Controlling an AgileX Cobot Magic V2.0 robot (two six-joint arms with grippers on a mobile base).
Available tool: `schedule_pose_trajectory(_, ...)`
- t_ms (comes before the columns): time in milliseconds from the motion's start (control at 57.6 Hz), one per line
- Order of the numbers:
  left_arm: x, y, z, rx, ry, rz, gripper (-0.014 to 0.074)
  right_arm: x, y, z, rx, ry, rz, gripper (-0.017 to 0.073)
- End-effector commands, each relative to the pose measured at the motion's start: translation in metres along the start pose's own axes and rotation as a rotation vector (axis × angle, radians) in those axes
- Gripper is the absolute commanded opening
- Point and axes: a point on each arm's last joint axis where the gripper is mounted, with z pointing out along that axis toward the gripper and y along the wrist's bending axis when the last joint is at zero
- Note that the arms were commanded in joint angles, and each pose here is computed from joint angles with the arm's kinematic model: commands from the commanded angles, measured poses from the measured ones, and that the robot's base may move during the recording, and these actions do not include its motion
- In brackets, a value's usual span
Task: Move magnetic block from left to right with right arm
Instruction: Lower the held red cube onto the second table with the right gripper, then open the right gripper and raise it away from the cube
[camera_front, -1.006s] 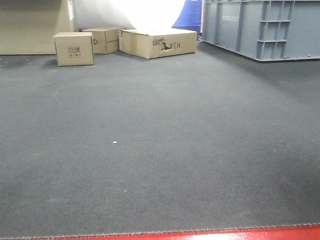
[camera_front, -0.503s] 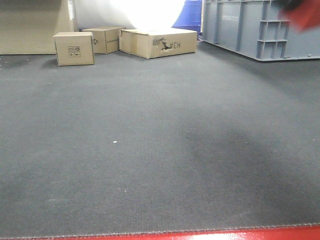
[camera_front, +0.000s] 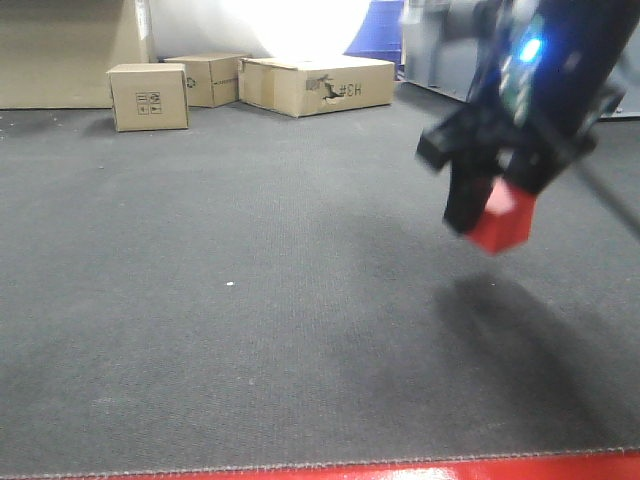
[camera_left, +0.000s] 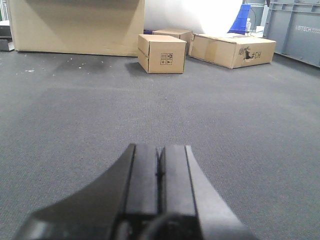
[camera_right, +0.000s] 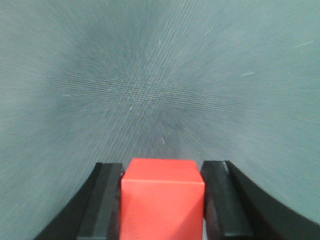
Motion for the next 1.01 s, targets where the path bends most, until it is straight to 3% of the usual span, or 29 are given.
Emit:
schedule_pose_trajectory(0, -0.005, 0.001, -0.001, -0.006, -0.084, -0.010, -0.0126, -0.016, -0.001, -0.011, 0.003, -0.101, -0.012, 0.0195)
schedule_pose_trajectory(139, -0.005, 0.001, -0.001, -0.006, -0.084, -0.010, -0.0126, -0.015, -0.001, -0.007, 0.003, -0.091, -0.012, 0.0246)
schedule_pose_trajectory(330, -0.005, 0.001, -0.001, -0.006, -0.084, -0.010, -0.0126, -0.016, -0.001, -0.009, 0.003, -0.095, -0.006, 0.0622)
schedule_pose_trajectory(364, -0.005, 0.001, -0.001, -0.006, -0.084, -0.010, -0.0126, -0.016, -0.001, -0.010, 0.003, -0.099, -0.006, 0.0652)
schedule_pose_trajectory(555, -0.005, 0.001, -0.001, -0.006, -0.084, -0.010, -0.0126, -0.018, -0.002, -0.038, 0.005, -0.165, 0.001, 0.0624)
schedule_pose_trajectory(694, -0.005, 0.001, -0.001, -0.006, -0.084, -0.010, -0.0126, -0.018, -0.001, -0.074, -0.027, -0.254, 0.046, 0.0587)
schedule_pose_trajectory(798, -0.005, 0.001, -0.001, -0.006, -0.084, -0.010, -0.0126, -0.013, 0.000, -0.104, -0.042, -0.324, 0.066, 0.0452)
schedule_pose_trajectory(989, -0.005, 0.001, -0.001, -0.006, -0.084, -0.010, -0.0126, 0.016, -0.001, -0.150, -0.041, -0.446, 0.069, 0.0105)
